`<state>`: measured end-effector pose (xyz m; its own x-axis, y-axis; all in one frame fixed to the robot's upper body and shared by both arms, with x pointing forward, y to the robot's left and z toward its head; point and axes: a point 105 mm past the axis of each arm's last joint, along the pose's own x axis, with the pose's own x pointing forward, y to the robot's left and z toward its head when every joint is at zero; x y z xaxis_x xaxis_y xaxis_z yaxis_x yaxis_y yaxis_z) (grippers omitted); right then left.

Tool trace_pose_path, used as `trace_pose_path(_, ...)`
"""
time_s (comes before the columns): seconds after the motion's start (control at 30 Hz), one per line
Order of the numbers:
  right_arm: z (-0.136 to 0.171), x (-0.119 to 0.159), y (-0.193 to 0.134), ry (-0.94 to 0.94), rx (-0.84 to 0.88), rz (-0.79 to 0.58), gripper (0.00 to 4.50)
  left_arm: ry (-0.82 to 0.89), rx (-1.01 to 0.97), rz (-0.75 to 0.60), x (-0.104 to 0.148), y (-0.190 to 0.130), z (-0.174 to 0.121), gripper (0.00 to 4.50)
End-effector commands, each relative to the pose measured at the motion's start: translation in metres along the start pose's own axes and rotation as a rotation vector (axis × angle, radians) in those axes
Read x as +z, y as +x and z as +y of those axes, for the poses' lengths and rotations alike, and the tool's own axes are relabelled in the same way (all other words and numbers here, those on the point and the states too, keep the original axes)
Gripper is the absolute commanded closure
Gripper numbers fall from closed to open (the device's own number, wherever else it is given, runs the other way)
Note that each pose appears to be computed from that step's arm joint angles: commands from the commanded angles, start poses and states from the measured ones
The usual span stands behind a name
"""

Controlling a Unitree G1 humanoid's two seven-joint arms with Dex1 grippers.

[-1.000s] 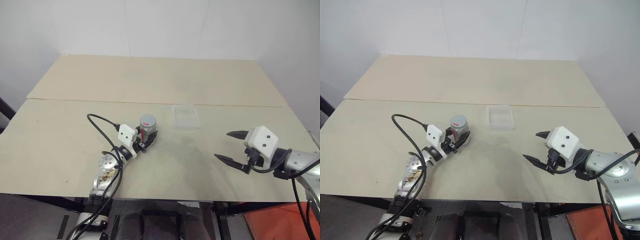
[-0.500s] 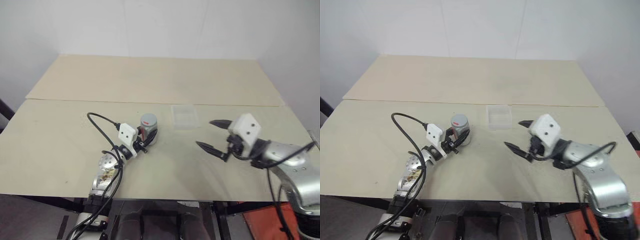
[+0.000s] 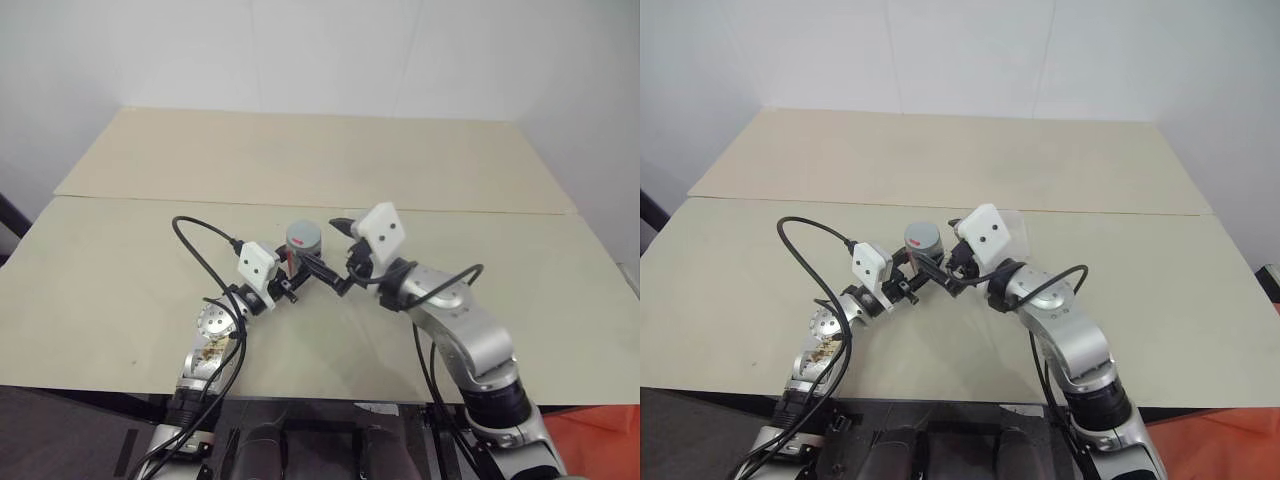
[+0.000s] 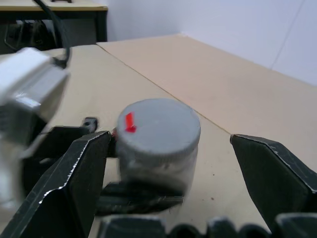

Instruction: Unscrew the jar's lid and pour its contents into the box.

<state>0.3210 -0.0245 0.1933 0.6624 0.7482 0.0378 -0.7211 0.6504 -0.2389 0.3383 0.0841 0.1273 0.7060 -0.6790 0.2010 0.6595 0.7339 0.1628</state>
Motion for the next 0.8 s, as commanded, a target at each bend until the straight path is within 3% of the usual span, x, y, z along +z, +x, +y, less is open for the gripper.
trace_pose_path(0.03,-0.001,0.016,0.008,-0.04,-0.007,-0.067,0.0,0.044,-0.026,-0.067,0.018,0.003,-0.007,2.57)
trace_pose_path(0.23,0.003,0.016,0.01,-0.035,0.028,-0.071,0.0,0.043,-0.022,-0.061,0.015,0.003,-0.007,2.57)
trace_pose_path(0.33,0.005,0.015,0.008,-0.028,0.034,-0.074,0.59,0.03,-0.012,-0.065,0.015,0.003,-0.007,2.57)
trace_pose_path(0.47,0.005,0.015,0.007,-0.026,0.035,-0.076,1.7,0.029,-0.008,-0.064,0.015,0.003,-0.006,2.57)
trace_pose_path(0.8,0.01,0.013,0.001,-0.026,0.114,-0.089,1.7,0.004,-0.079,-0.092,0.021,-0.001,-0.014,2.57)
